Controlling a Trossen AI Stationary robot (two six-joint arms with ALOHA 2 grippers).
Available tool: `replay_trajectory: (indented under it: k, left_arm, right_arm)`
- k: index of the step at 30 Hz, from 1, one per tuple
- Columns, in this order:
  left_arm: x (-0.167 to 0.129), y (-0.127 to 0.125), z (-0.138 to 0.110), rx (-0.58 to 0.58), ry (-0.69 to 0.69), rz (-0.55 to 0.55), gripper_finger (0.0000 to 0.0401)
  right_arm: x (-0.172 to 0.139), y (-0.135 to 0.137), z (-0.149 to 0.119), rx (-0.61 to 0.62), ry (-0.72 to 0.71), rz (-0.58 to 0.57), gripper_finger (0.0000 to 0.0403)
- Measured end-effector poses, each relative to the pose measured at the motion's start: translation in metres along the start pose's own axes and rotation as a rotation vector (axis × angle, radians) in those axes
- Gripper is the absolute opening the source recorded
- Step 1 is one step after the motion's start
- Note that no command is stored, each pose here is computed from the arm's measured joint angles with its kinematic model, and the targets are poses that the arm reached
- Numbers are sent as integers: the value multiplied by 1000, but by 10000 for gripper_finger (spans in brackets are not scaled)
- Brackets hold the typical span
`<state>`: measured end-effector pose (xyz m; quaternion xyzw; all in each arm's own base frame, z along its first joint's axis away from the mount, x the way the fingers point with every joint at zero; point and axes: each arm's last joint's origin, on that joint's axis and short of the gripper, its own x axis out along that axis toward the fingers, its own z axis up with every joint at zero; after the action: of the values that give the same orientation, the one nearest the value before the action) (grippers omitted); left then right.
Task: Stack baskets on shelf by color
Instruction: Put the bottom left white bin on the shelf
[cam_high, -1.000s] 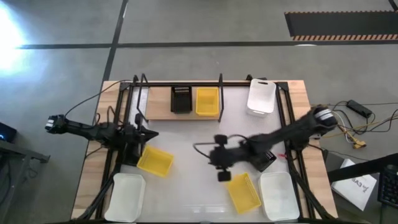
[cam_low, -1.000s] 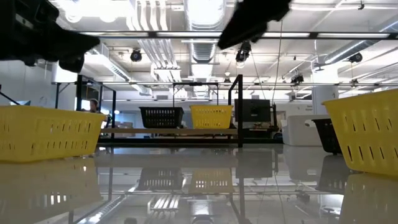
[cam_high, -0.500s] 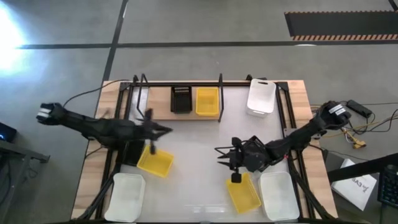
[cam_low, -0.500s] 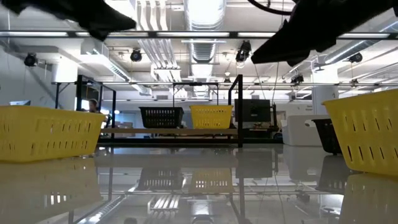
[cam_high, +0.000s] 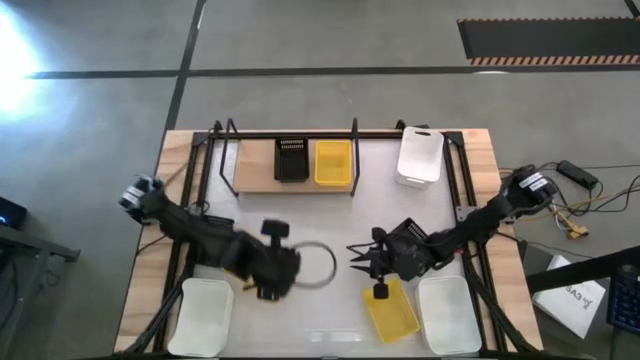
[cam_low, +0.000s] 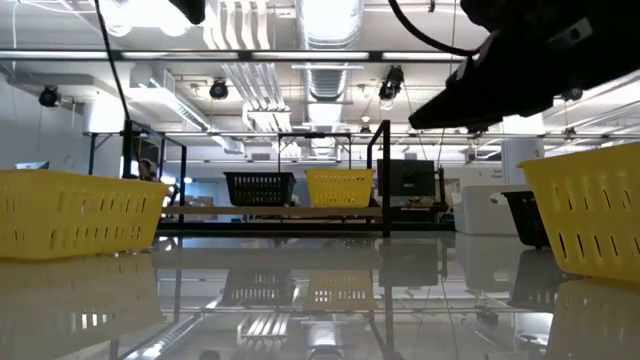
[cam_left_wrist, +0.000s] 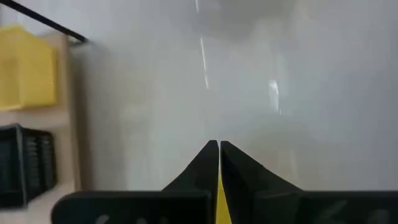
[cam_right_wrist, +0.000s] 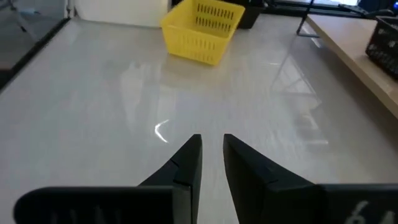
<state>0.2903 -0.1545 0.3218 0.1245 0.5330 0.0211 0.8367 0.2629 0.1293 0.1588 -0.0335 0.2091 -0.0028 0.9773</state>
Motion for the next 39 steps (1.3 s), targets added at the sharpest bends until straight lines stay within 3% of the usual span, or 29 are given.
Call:
replay_trajectory:
  k: [6, 10, 13, 16, 19, 23, 30, 39]
  left_arm:
    - [-17, -51, 17, -37, 55, -115, 1]
    - [-19, -82, 9, -172, 124, -171, 10]
    - [-20, -100, -2, -382, 195, -190, 36]
    - [-18, -113, -15, -727, 270, -146, 74]
    - [-17, -127, -30, -880, 361, -124, 117]
    - [-19, -147, -52, -1000, 465, -98, 177]
    - [-29, -167, -76, -1183, 496, -30, 263]
    - [-6, -171, -101, -1255, 501, 115, 258]
  right_arm:
    - [6, 4, -7, 0, -23, 9, 58]
    - [13, 9, -10, 10, -53, 20, 59]
    - [19, 12, -11, 22, -76, 26, 58]
    - [23, 14, -13, 26, -82, 26, 57]
    - [26, 16, -14, 20, -76, 27, 57]
    - [27, 18, -13, -4, -76, 37, 57]
    - [27, 21, -13, -50, -81, 42, 57]
    - [25, 26, -15, -58, -76, 57, 57]
